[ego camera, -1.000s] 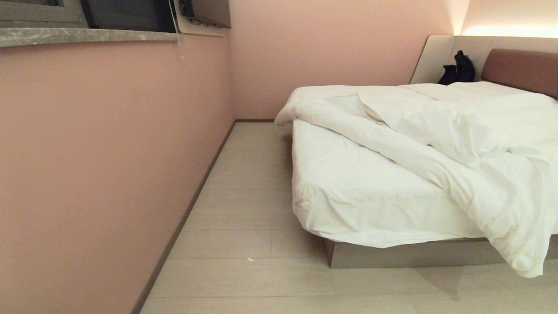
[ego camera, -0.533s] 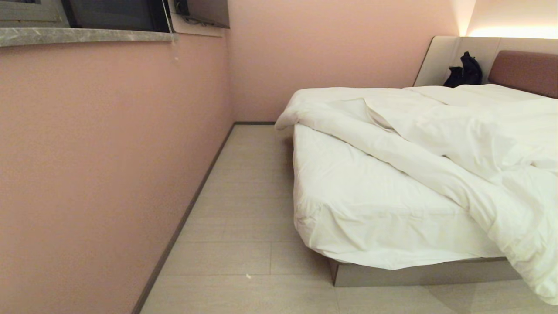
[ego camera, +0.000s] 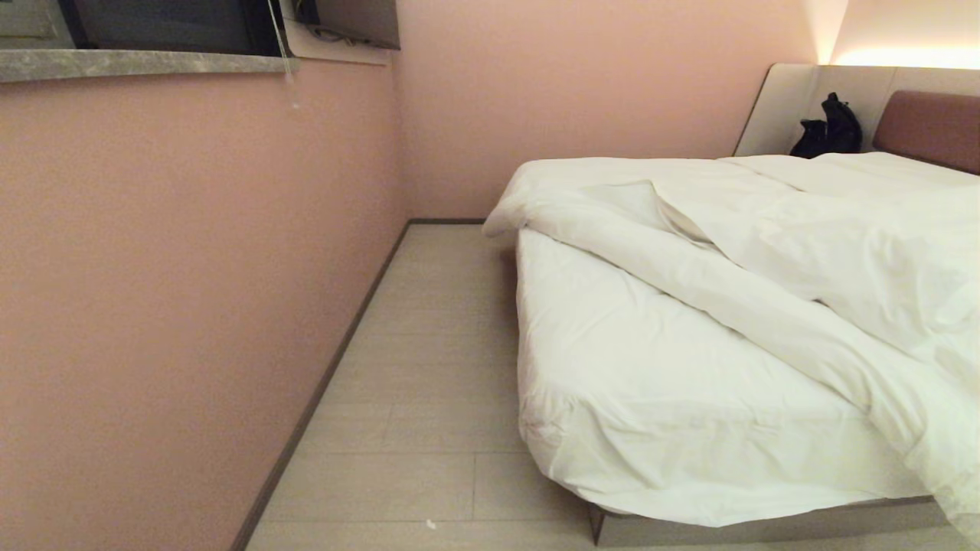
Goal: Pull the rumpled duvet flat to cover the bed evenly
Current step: Hold the folded corner of the quilt
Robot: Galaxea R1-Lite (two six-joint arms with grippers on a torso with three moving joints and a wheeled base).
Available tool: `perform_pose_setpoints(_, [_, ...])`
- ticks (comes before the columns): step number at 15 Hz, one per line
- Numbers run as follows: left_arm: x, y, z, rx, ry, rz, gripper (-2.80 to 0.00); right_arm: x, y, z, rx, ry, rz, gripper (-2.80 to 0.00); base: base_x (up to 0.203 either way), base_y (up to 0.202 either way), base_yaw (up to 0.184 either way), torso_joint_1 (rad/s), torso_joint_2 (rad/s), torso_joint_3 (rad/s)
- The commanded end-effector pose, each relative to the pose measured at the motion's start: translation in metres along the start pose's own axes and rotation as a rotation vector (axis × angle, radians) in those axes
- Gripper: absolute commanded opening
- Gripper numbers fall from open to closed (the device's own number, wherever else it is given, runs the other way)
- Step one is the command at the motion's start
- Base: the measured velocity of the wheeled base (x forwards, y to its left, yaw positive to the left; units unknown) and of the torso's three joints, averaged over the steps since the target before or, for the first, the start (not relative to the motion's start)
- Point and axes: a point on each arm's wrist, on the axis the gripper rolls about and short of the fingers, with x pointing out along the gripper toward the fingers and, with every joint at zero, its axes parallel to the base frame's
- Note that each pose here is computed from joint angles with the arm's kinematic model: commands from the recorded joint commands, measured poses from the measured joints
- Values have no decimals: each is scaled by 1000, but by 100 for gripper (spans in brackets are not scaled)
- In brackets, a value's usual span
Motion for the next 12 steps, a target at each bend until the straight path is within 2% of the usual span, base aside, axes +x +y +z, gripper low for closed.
perform_pose_setpoints(1, [0, 0, 0, 0, -1, 1, -280, 0, 0, 0, 0, 1, 0, -280, 197, 0, -1, 2, 7, 2])
perform_pose_setpoints(5, [0, 0, 0, -2, 0, 1, -280, 0, 0, 0, 0, 1, 0, -280, 188, 0, 0, 2, 4, 6])
perform_pose_setpoints(12, [0, 0, 0, -3, 1, 1, -280, 0, 0, 0, 2, 1, 0, -280, 9, 0, 0, 1, 0, 1])
